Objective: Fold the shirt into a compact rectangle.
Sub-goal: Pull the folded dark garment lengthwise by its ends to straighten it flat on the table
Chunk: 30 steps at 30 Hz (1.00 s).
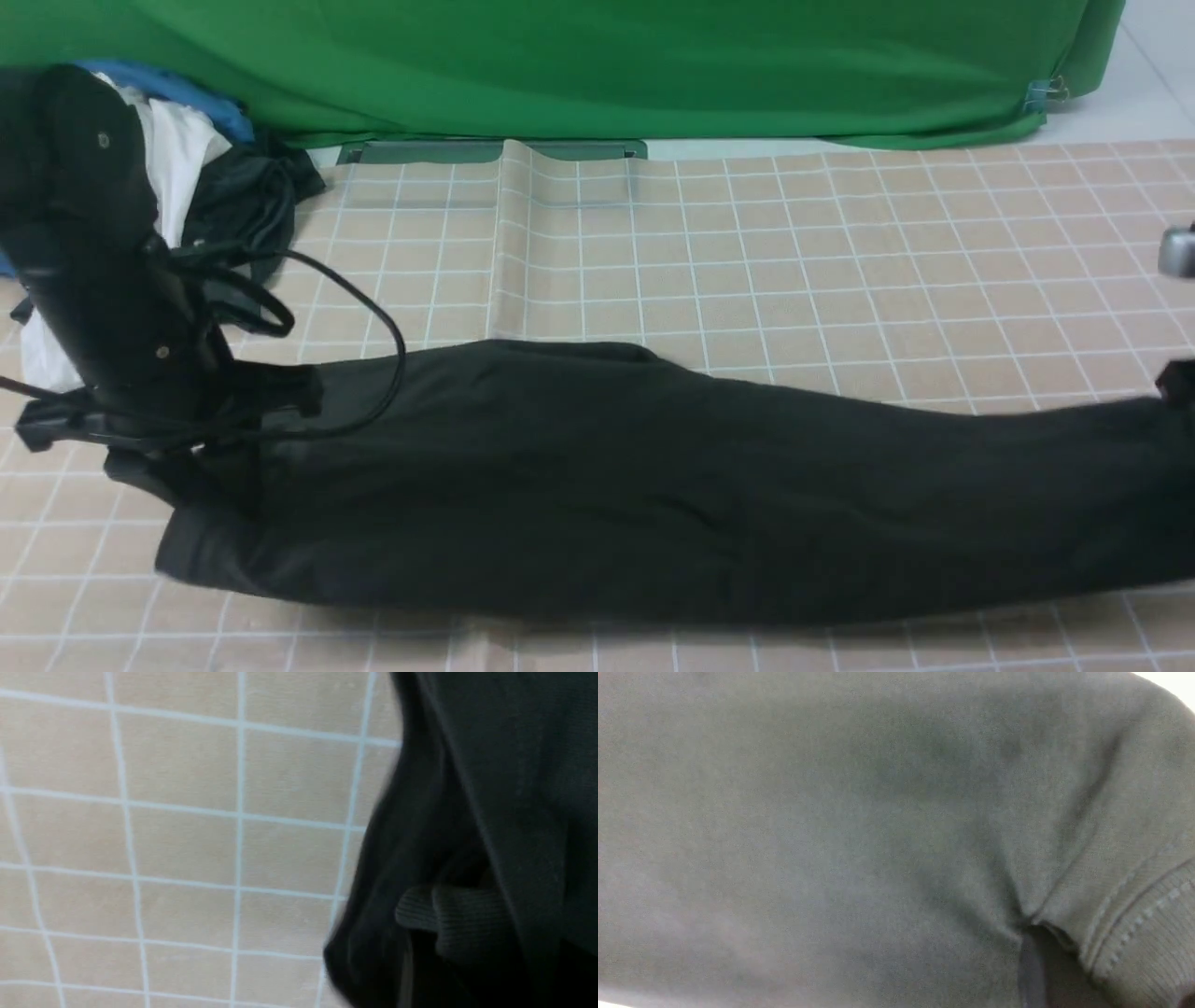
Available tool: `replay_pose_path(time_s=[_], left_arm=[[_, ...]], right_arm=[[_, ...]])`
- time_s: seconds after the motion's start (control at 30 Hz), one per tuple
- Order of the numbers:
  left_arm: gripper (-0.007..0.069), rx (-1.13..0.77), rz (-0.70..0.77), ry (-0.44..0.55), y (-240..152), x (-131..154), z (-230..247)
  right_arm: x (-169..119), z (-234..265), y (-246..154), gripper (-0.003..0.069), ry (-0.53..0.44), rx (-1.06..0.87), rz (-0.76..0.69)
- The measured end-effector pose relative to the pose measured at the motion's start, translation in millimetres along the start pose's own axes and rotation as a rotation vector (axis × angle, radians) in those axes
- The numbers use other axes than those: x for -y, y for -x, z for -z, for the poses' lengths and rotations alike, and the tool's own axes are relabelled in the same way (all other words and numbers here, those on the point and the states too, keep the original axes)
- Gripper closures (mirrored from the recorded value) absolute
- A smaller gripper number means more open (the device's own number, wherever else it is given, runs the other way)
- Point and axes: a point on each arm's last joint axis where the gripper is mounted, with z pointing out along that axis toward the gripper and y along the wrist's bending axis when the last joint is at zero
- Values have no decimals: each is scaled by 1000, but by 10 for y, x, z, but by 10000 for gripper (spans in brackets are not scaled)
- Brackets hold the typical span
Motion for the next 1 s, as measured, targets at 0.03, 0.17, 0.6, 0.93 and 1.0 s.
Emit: replay_pose_path(time_s=[0.03,0.17,0.6,0.93,1.0], left_arm=[[475,6,0,12,1,-11,7],[481,15,22,24,-20,-27,27],[481,-25,38,7,-233,-44,-401],[477,-140,134,35,-479,-86,-655],[450,-115,153,40,-459,-92,-660]], right_arm=[[0,-6,-35,596,0,-4,-1],[-5,51,-169,596,0,17,-18],[29,-308,-403,596,-29,85,-17],[55,-392,-445,538,-56,88,-5],[63,-391,-435,502,-65,98,-5]])
